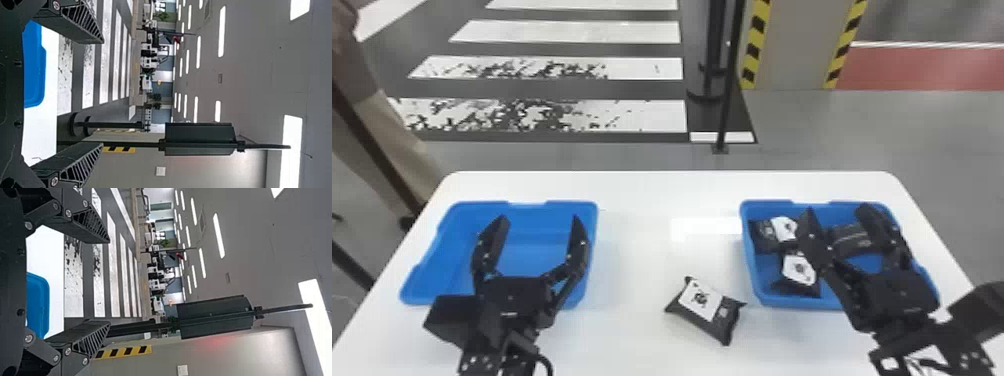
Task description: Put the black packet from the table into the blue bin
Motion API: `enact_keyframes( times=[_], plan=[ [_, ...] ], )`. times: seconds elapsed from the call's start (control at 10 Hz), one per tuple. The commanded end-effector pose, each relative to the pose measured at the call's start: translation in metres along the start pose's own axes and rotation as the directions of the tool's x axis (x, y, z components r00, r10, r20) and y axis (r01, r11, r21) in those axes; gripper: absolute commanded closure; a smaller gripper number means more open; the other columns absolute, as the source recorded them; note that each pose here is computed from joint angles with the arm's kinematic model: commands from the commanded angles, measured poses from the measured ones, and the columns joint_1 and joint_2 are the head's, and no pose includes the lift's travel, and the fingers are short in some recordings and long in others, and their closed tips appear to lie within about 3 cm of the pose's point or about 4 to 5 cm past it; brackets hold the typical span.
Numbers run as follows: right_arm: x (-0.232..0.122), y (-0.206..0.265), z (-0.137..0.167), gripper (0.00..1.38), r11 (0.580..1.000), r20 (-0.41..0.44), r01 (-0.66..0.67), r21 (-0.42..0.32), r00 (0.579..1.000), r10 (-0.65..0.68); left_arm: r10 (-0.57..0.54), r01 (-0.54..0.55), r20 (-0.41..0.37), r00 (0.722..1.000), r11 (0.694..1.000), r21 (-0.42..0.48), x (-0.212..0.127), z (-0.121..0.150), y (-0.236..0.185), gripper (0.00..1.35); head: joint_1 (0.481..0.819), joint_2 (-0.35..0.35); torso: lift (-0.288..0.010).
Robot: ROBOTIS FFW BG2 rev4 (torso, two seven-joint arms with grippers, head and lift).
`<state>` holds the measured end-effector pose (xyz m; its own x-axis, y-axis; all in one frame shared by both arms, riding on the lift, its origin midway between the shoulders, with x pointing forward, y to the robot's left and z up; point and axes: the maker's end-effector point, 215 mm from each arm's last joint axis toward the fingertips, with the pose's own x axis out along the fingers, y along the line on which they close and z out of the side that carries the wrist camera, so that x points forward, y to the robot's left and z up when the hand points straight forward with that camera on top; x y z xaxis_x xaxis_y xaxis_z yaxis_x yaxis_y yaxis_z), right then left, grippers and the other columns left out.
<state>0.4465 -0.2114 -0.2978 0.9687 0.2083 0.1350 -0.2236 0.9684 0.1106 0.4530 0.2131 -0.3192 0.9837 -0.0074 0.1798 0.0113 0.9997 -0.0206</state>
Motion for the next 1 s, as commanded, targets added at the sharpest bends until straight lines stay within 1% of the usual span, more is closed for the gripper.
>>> enact_keyframes(
  times=[0.0,0.4,0.5,0.7,0.8,0.9],
  plan=[
    [0.000,0.000,-0.002,0.31,1.000,-0.007,0.000,0.002,1.000,0.000,0.000,0.000,0.000,1.000,1.000,0.000,0.001,0.001,0.000,0.09,0.695,0.002,-0.110],
    [0.001,0.000,-0.003,0.31,1.000,-0.014,0.000,0.005,1.000,0.000,-0.003,0.003,-0.010,1.000,1.000,0.001,0.002,0.001,-0.002,0.10,0.695,0.001,-0.110],
    [0.001,0.004,-0.007,0.31,1.000,-0.035,-0.006,0.008,0.999,0.007,-0.002,0.002,-0.010,1.000,1.000,0.002,0.002,0.001,-0.001,0.10,0.695,0.001,-0.110],
    [0.006,0.036,-0.032,0.31,0.997,-0.133,-0.070,0.034,0.988,0.074,-0.002,0.002,-0.012,1.000,1.000,0.003,0.002,0.000,-0.001,0.10,0.695,0.010,-0.110],
    [0.007,0.050,-0.040,0.31,0.994,-0.158,-0.099,0.038,0.982,0.103,-0.005,0.005,-0.012,1.000,1.000,0.005,0.002,0.000,-0.002,0.10,0.695,0.029,-0.110],
    [0.005,0.063,-0.053,0.31,0.992,-0.204,-0.123,0.041,0.971,0.129,-0.007,0.007,-0.015,1.000,1.000,0.004,0.002,-0.001,-0.003,0.10,0.695,0.053,-0.110]
  ],
)
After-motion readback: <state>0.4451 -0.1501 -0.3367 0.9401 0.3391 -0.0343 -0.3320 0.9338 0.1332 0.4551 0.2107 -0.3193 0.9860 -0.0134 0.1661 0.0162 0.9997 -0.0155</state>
